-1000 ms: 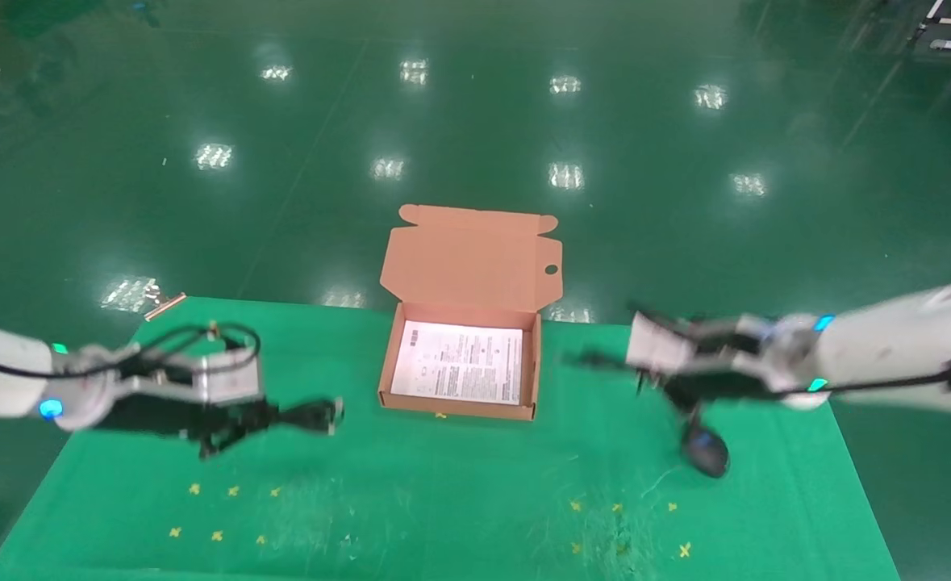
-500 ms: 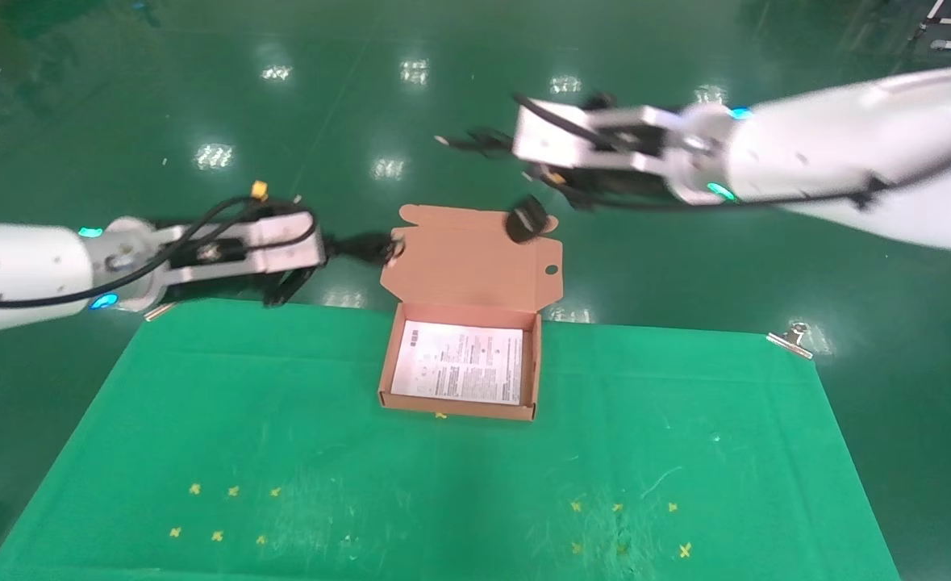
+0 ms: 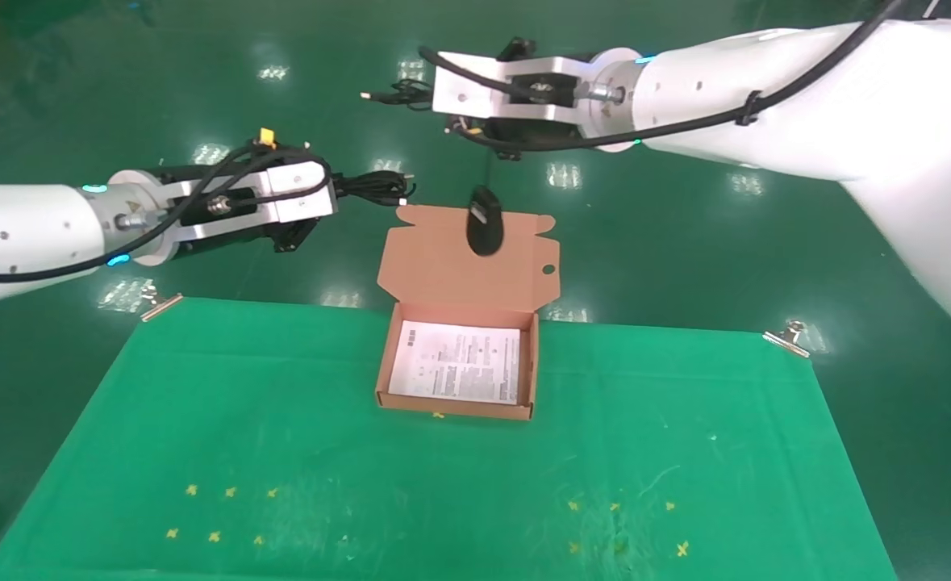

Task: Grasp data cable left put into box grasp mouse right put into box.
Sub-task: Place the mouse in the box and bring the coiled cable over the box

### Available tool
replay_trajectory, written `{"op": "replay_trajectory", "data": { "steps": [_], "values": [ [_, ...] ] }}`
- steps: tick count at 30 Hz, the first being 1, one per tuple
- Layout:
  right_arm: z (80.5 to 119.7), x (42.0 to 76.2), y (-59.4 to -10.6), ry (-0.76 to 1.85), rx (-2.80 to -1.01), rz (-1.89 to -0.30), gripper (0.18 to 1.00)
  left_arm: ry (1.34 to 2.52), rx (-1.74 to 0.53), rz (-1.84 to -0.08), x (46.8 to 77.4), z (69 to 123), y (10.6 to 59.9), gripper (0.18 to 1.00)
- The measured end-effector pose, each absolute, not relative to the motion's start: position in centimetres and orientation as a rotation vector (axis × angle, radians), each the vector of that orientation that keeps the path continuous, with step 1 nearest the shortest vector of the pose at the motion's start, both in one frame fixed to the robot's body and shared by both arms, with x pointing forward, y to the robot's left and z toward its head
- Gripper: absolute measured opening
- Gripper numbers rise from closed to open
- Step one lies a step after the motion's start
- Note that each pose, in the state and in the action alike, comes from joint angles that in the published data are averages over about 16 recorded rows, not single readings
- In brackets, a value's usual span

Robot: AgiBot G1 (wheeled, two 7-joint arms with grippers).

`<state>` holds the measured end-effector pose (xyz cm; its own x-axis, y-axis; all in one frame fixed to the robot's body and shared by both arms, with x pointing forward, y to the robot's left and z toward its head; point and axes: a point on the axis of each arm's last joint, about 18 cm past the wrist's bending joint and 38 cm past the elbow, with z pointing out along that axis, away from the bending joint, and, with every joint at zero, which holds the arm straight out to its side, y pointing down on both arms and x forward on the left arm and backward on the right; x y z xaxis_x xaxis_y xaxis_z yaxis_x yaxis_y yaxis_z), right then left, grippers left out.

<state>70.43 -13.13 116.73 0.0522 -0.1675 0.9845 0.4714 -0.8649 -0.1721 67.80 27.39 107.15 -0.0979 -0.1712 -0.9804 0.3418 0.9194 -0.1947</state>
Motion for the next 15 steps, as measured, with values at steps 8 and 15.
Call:
{"op": "replay_trajectory", "data": {
  "steps": [8, 15],
  "values": [
    [114.7, 71.5, -12.6, -0.287, -1.907, -1.825, 0.205, 1.633, 0.076, -0.358, 67.8, 106.1, 30.4, 0.262],
    [112.0, 72.7, -11.9, -0.271, -1.954, -1.771, 0.205, 1.641, 0.025, -0.283, 67.8, 105.3, 32.9, 0.262]
  ]
}}
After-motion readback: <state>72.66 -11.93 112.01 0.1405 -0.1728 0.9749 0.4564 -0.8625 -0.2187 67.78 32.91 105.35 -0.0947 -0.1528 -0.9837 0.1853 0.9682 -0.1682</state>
